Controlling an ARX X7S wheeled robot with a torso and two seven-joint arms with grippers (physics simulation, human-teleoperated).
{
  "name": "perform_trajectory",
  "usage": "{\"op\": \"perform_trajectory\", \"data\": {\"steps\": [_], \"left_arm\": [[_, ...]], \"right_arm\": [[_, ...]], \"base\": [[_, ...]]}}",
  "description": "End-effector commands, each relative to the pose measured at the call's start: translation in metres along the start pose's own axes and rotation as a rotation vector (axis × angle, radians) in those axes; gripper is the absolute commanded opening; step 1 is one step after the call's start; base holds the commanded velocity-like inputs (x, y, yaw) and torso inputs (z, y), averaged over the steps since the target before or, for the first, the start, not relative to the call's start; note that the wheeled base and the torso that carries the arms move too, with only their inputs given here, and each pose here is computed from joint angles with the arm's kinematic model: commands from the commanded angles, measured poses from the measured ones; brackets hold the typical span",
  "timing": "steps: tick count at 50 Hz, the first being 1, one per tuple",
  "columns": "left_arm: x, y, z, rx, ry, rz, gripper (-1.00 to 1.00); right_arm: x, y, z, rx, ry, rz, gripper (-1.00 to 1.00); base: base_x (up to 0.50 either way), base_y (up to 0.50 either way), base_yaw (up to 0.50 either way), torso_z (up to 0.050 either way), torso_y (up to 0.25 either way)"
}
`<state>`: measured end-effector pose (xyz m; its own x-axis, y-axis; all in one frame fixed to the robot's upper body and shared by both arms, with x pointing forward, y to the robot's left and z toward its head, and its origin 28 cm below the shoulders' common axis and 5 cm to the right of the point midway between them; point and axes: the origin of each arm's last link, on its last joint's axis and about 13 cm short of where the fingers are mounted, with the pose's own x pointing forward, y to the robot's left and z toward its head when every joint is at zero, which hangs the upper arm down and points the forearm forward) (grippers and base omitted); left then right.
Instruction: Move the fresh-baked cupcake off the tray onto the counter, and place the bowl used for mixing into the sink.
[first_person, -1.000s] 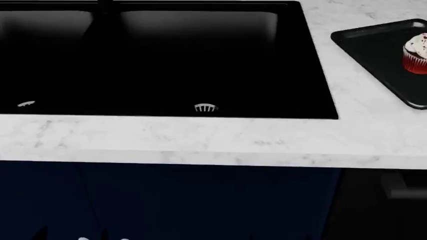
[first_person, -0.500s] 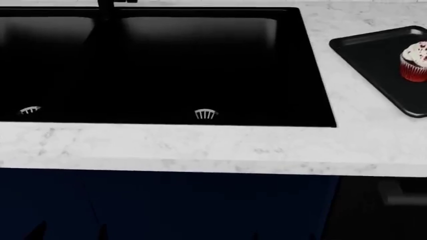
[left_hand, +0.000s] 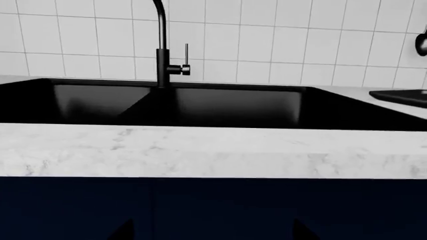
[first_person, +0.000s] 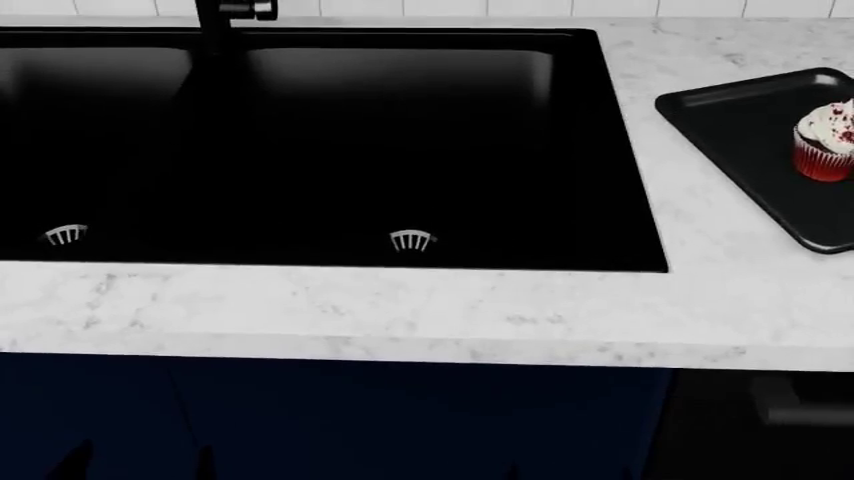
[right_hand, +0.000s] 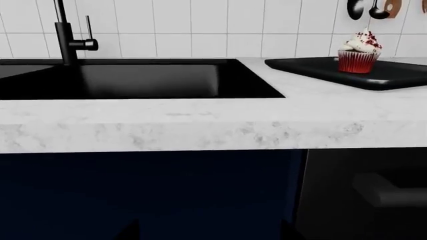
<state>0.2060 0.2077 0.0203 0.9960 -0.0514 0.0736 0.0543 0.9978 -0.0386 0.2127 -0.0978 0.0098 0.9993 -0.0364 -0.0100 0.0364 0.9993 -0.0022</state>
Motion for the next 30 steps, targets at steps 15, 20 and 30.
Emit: {"op": "perform_trajectory", "data": {"steps": [15, 20, 30], "left_arm": [[0.003, 0.009, 0.016, -0.027, -0.035, 0.122, 1.00], [0.002, 0.009, 0.031, -0.052, -0.046, 0.118, 1.00], [0.003, 0.007, 0.066, -0.048, -0.112, 0.106, 1.00]], "right_arm": [[0.000, -0.005, 0.040, -0.021, -0.020, -0.006, 1.00], [0.001, -0.008, 0.055, -0.043, -0.049, -0.012, 1.00], [-0.001, -0.009, 0.086, -0.067, -0.139, -0.014, 1.00]], "base": [[0.00, 0.00, 0.00, 0.007, 0.000], [0.00, 0.00, 0.00, 0.000, 0.000], [0.00, 0.00, 0.00, 0.000, 0.000]]}}
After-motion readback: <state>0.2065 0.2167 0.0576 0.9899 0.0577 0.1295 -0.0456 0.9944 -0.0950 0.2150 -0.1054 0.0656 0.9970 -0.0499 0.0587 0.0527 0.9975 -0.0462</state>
